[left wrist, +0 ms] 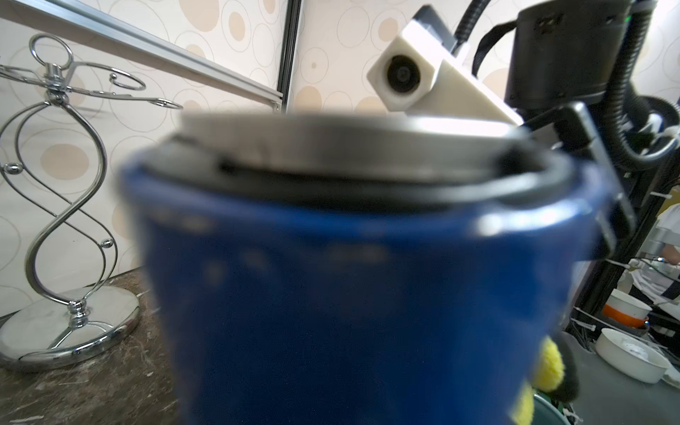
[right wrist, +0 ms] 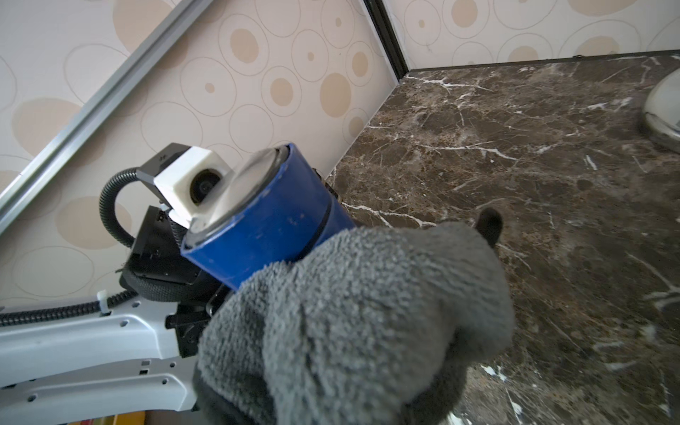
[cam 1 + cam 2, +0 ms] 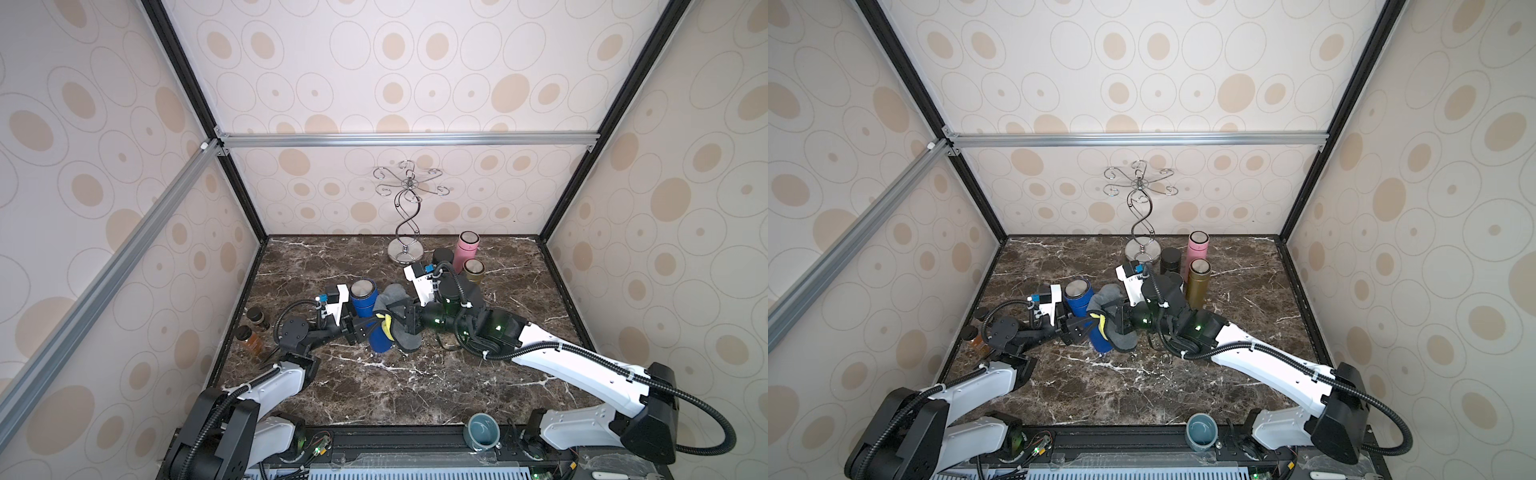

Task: Wipe the surface of the thermos
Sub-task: Wipe the dirt from the surface of the thermos.

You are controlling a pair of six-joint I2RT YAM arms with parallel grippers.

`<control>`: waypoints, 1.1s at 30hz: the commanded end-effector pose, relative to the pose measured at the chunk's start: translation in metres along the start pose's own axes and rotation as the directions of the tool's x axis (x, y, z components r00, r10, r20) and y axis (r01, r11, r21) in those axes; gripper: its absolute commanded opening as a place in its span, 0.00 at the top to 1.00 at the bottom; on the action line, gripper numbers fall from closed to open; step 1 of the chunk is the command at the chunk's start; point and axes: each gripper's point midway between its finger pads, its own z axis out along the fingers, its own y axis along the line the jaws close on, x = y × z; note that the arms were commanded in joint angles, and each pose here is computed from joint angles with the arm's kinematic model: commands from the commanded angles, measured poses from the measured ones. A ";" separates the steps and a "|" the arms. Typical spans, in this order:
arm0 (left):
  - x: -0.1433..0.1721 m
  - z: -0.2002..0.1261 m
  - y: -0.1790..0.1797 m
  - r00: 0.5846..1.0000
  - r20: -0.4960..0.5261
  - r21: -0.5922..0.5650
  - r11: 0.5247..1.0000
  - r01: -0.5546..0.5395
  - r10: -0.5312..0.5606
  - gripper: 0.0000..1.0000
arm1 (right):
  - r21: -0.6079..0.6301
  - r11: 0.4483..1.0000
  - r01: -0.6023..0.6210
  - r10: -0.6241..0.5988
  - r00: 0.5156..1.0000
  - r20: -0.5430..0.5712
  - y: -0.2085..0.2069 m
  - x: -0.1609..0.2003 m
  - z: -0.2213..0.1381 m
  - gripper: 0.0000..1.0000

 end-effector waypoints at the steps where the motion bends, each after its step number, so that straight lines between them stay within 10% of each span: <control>1: -0.024 0.004 0.006 0.987 0.050 -0.066 0.987 -0.149 0.153 1.00 | 0.075 0.994 0.074 -0.075 0.997 -0.001 -0.002 -0.006 -0.023 1.00; 12: -0.005 0.001 0.023 0.980 0.028 -0.197 0.962 -0.189 0.198 1.00 | 0.037 0.977 0.208 -0.211 0.956 0.204 0.046 -0.097 -0.022 1.00; 22: 0.002 0.008 0.020 0.977 0.003 -0.186 0.960 -0.209 0.213 1.00 | -0.034 0.978 0.204 -0.199 0.973 0.117 0.056 -0.102 0.040 1.00; 33: -0.007 0.005 0.013 0.972 0.021 -0.187 0.956 -0.227 0.234 1.00 | 0.267 0.938 0.223 -0.246 0.968 0.054 -0.008 -0.095 0.061 1.00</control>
